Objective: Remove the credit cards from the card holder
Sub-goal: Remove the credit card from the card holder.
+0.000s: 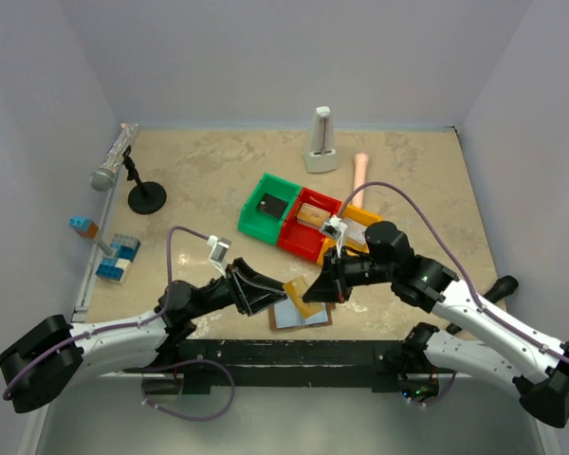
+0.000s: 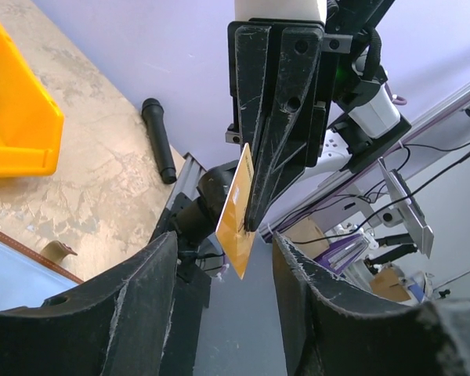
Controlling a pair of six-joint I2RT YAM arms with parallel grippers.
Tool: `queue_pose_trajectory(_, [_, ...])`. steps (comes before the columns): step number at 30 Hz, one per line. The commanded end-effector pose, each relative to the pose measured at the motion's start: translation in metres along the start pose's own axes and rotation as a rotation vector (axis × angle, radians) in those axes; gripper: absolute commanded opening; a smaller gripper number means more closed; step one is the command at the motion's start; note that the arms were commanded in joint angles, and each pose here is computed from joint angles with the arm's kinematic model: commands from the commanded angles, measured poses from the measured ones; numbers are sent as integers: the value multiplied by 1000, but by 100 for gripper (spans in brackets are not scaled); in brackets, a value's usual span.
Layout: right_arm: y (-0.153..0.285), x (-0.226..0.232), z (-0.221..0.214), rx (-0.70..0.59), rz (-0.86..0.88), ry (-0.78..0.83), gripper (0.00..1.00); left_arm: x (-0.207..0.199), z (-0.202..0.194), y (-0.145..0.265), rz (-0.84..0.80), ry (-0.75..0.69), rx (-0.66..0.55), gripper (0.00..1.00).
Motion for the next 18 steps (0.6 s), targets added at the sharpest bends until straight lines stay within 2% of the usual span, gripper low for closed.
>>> queue_pose_trajectory(1, [0,9,7,-8,56,28,0,-8,12,-8,-40,-47,-33,54])
queue_pose_trajectory(12, [-2,9,6,39,80,31,0,-10,14,-12,-58,-53,-27,33])
queue_pose_trajectory(18, [-3,9,6,51,88,29,0,-11,13,-13,-74,-49,-17,24])
Point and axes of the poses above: each gripper's point midway between its finger pads, its own y axis back along the fingers, its own x axis along the line the jaws close on, z = x × y, the point moved 9 cm from there along y, back along the fingers, and after that the axes turned 11 degrees about -y, right-handed, at the moved point
